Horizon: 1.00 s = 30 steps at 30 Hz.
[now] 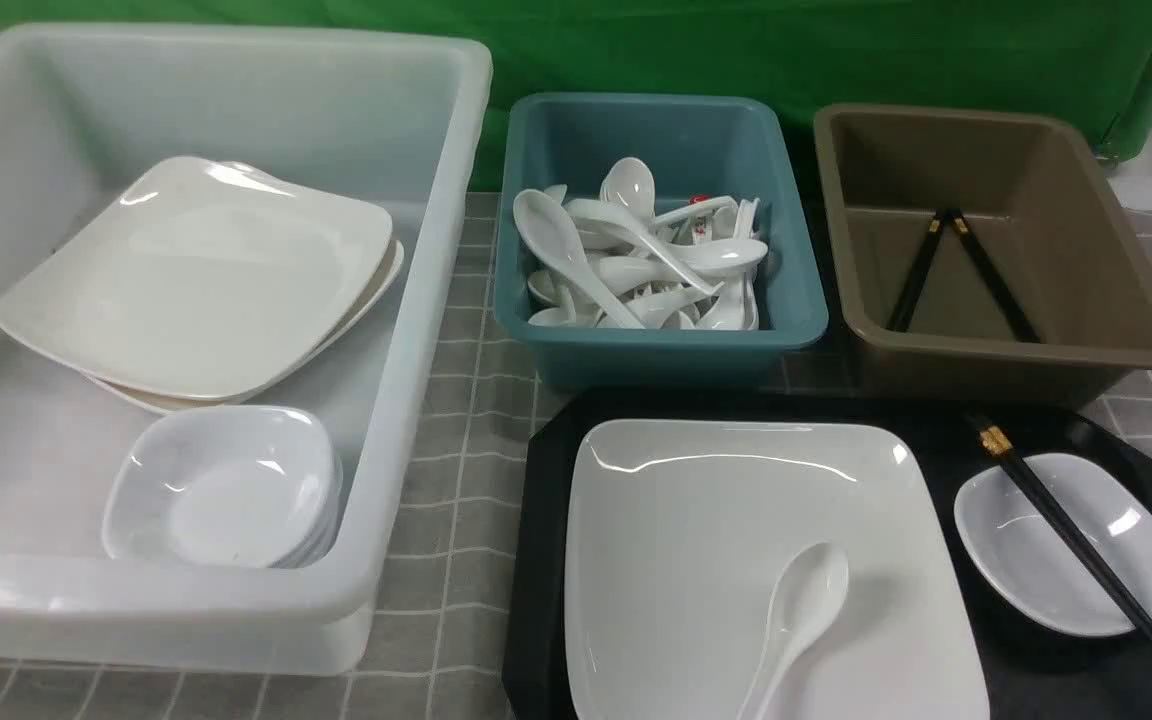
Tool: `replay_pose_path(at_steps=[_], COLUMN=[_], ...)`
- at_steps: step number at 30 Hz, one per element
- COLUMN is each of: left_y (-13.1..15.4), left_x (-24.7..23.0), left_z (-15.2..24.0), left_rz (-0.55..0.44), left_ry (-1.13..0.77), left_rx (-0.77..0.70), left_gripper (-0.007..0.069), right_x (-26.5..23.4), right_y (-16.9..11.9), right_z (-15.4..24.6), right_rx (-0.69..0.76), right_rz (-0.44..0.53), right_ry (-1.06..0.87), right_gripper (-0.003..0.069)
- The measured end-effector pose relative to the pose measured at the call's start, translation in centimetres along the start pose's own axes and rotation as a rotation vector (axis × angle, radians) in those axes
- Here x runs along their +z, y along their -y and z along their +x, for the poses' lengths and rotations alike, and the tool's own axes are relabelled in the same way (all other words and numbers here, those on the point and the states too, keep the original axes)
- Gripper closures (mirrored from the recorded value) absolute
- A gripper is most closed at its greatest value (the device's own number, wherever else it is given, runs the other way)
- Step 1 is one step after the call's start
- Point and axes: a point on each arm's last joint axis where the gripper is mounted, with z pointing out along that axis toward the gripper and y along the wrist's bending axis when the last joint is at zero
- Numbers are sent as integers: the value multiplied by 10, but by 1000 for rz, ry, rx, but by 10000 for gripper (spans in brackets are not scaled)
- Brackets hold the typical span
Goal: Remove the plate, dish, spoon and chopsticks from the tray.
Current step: Use the right arm to grab a pair of chopsticks from the plate
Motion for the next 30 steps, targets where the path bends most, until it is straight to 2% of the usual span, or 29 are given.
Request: replay_pose_path(at_steps=[25,28,29,30], left_y=[0,2,3,3], left_x=[0,0,0,-1], left_z=[-1,-4,-8,-11], left_rz=[0,20,69,55], left_ry=[6,48,87,116], left_rx=[0,-130,-279,-406], left_gripper=[618,618,618,618], right_x=[0,0,0,0], right_y=[0,0,0,0], right_z=[0,0,0,0], right_rx=[0,0,0,0], right_rz=[0,0,0,0], right_ry=[0,0,0,0], right_gripper=[420,420,420,420])
